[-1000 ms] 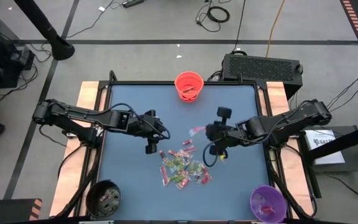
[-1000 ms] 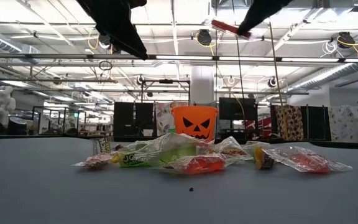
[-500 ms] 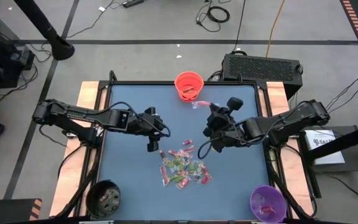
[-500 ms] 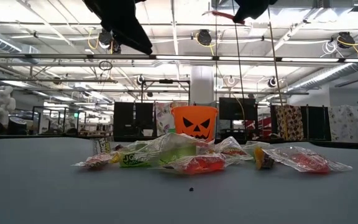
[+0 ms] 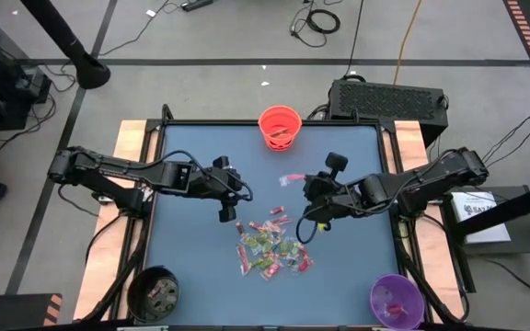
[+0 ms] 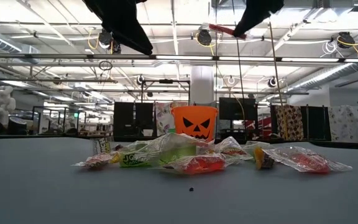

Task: Sort candy by brand, put in halloween buckets
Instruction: Put the long orange gummy into the orange bucket

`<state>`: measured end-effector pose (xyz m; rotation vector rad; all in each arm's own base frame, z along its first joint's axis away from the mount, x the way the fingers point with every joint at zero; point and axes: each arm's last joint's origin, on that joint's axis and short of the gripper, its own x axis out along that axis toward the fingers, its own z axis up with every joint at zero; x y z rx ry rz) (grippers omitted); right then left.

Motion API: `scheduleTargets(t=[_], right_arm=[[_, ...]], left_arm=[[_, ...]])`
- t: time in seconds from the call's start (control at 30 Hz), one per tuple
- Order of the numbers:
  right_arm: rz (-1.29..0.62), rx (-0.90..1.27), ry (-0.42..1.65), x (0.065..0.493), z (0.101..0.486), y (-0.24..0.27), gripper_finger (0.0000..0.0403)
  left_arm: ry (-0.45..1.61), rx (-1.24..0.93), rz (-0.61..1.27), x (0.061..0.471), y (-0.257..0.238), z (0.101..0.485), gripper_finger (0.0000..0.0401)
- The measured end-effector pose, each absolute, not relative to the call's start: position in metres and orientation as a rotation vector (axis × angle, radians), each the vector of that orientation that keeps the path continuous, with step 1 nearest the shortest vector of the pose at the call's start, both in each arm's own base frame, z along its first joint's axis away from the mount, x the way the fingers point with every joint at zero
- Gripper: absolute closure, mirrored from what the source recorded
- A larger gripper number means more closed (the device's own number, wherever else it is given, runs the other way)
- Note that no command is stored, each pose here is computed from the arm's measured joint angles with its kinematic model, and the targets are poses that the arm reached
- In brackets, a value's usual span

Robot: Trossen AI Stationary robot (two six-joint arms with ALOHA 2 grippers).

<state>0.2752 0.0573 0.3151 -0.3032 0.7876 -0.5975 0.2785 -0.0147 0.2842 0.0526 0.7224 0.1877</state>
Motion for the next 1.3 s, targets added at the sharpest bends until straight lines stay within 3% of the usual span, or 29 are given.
scheduleTargets(t=[0.4,0.83,1.0,1.3], right_arm=[[-0.667,-0.303,0.736,0.276,0.317,0.056,0.0392],[-0.806,-0.028,0.597,0.248,0.330,0.048,0.0392],[-0.783,0.084,0.515,0.229,0.312,0.053,0.0392],[-0.754,0.314,0.097,0.222,0.239,0.044,0.0392]], left_arm=[[0.722,0.055,0.187,0.279,-0.015,0.284,0.0233],[0.715,0.038,0.215,0.279,-0.015,0.285,0.0233],[0.713,0.037,0.211,0.279,-0.016,0.285,0.0233],[0.687,0.036,0.207,0.280,-0.016,0.287,0.0233]])
